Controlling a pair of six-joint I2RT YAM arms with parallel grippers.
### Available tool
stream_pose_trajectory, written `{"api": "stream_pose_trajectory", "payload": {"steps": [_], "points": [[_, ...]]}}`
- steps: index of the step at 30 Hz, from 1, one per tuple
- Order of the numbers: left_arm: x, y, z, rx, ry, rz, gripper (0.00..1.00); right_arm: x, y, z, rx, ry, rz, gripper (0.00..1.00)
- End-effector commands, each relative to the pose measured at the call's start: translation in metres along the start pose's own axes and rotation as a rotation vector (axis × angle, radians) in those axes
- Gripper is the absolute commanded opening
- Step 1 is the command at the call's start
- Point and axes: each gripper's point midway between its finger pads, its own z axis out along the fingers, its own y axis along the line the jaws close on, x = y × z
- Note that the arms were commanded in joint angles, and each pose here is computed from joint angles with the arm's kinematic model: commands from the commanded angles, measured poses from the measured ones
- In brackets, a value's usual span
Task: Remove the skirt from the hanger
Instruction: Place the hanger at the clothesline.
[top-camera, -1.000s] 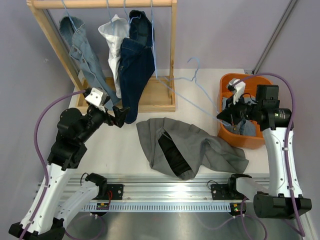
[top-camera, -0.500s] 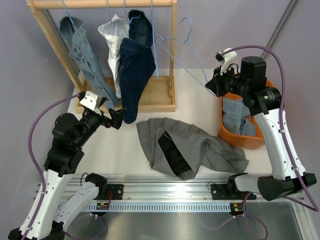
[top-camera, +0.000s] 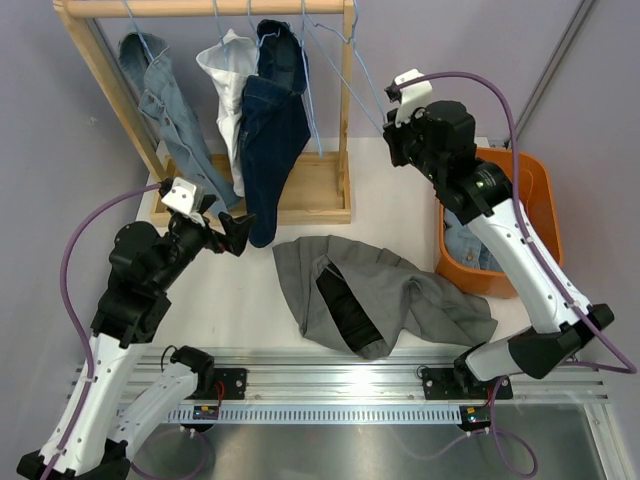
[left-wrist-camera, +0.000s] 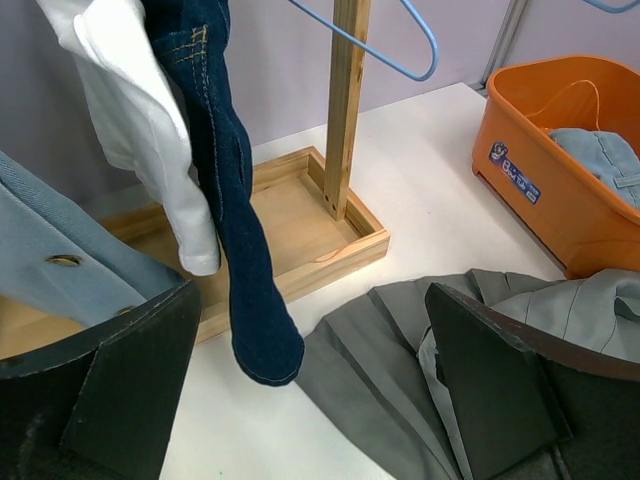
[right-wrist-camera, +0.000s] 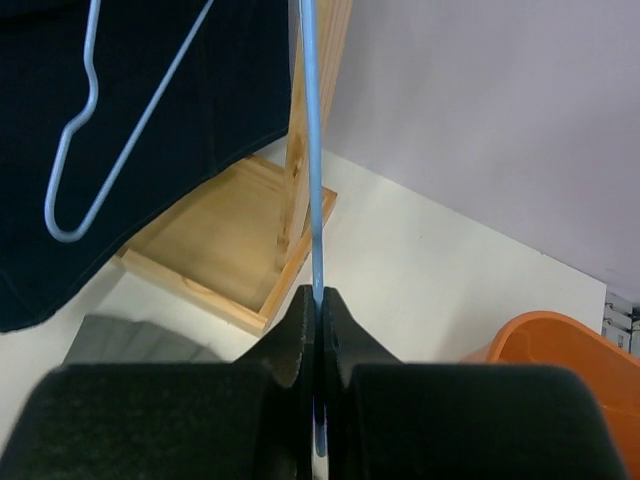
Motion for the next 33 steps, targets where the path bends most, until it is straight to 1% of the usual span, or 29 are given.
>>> {"api": "stream_pose_trajectory", "payload": {"steps": [1, 4, 9, 10, 11, 14, 17, 21, 26, 29, 30, 31, 33], "points": [[-0.024, -0.001, 0.000, 0.002, -0.072, -0.004, 0.99, -0.037, -0.022, 0.010, 0.173, -0.104, 0.046, 0.00], [-0.024, -0.001, 0.001, 0.003, -0.070, -0.004, 0.99, -0.034, -0.014, 0.021, 0.157, -0.084, 0.065, 0.00], [-0.023, -0.001, 0.001, 0.005, -0.070, -0.007, 0.99, -0.044, 0.001, 0.030, 0.143, -0.098, 0.073, 0.00], [-0.023, -0.001, 0.002, 0.005, -0.069, -0.006, 0.99, -0.040, 0.004, 0.038, 0.144, -0.082, 0.073, 0.00], [-0.023, -0.001, 0.002, 0.007, -0.072, -0.008, 0.99, -0.046, 0.004, 0.038, 0.152, -0.091, 0.083, 0.00], [-0.022, -0.002, 0.003, 0.010, -0.069, -0.012, 0.99, -0.045, 0.007, 0.051, 0.156, -0.079, 0.086, 0.00], [-0.022, -0.001, 0.001, 0.000, -0.068, -0.006, 0.99, -0.037, 0.012, 0.063, 0.144, -0.057, 0.089, 0.00], [-0.022, 0.001, -0.002, -0.009, -0.068, 0.003, 0.99, -0.015, 0.025, 0.078, 0.097, 0.004, 0.090, 0.01], [-0.018, 0.002, -0.003, -0.014, -0.062, 0.003, 0.99, 0.002, 0.035, 0.080, 0.052, 0.043, 0.084, 0.07], [-0.015, 0.002, -0.002, -0.014, -0.060, 0.000, 0.99, 0.005, 0.037, 0.074, 0.031, 0.043, 0.075, 0.17], [-0.014, 0.001, -0.001, -0.010, -0.059, -0.001, 0.99, 0.003, 0.037, 0.069, 0.019, 0.034, 0.062, 0.23], [-0.014, 0.001, -0.001, -0.008, -0.059, -0.002, 0.99, 0.006, 0.039, 0.067, 0.008, 0.034, 0.054, 0.39], [-0.014, 0.000, -0.001, -0.003, -0.059, -0.002, 0.99, -0.004, 0.039, 0.053, -0.020, -0.003, 0.029, 0.52]]}}
